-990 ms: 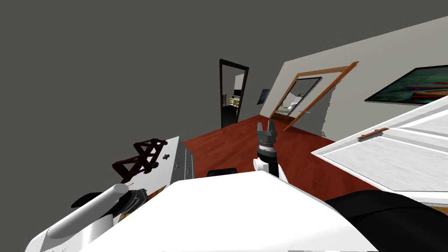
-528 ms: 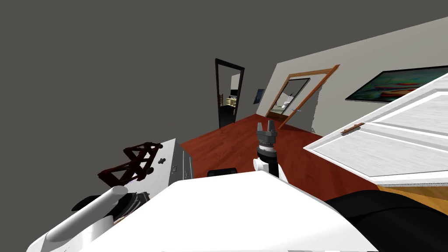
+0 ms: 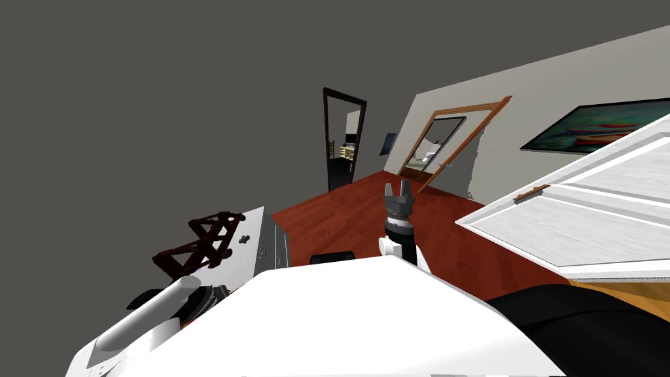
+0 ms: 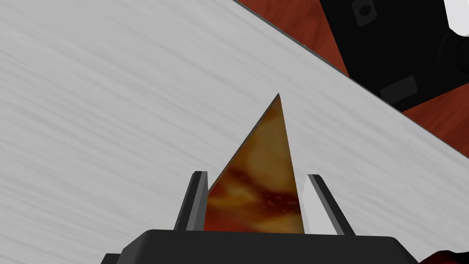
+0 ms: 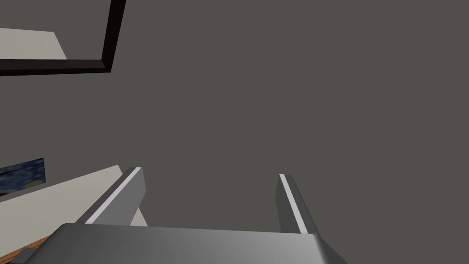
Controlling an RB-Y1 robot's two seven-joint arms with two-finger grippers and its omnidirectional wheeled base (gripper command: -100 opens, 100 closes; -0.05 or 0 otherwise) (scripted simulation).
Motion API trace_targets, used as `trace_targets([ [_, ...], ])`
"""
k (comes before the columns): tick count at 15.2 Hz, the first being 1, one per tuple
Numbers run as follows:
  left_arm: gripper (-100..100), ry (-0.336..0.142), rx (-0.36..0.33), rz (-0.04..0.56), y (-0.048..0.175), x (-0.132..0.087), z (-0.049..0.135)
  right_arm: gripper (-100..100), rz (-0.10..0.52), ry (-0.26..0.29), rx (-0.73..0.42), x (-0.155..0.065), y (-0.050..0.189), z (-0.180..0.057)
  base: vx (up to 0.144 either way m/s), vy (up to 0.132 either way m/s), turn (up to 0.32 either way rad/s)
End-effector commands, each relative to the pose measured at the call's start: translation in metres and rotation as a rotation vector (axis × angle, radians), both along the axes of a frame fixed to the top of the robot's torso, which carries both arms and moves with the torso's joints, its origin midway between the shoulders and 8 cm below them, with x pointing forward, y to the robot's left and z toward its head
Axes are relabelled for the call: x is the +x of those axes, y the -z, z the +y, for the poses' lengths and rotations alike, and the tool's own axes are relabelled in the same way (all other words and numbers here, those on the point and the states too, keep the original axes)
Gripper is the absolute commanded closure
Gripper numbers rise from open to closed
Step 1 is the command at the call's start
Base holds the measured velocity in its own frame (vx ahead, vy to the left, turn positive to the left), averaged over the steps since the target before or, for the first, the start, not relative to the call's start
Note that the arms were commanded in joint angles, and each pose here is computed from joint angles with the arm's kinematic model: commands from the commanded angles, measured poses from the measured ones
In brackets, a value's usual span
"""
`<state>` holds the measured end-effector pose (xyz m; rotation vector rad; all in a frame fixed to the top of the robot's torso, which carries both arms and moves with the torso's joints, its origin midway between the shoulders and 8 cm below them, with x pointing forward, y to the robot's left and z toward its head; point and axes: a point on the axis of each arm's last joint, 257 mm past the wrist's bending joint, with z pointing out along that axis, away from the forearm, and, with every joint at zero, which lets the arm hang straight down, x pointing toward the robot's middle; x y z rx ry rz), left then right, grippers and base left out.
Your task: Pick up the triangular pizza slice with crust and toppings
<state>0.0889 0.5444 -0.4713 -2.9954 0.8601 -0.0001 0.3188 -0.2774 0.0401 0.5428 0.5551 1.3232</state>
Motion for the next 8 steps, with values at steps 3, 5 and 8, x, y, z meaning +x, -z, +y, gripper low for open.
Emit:
trace_targets([
  [3,100,0.001,0.002,-0.001,0.000,0.001,0.001,0,0.000,0.000,0.000,0.000,0.000,0.000,0.000,0.000,0.000],
  [5,100,-0.004,0.003,-0.001,-0.012,-0.003,0.005,0,0.000,0.000,0.000,0.000,0.000,0.000,0.007,-0.015,-0.032],
  [8,100,-0.008,0.003,0.001,-0.022,-0.006,0.008,0,0.000,0.000,0.000,0.000,0.000,0.000,0.010,-0.018,-0.019],
])
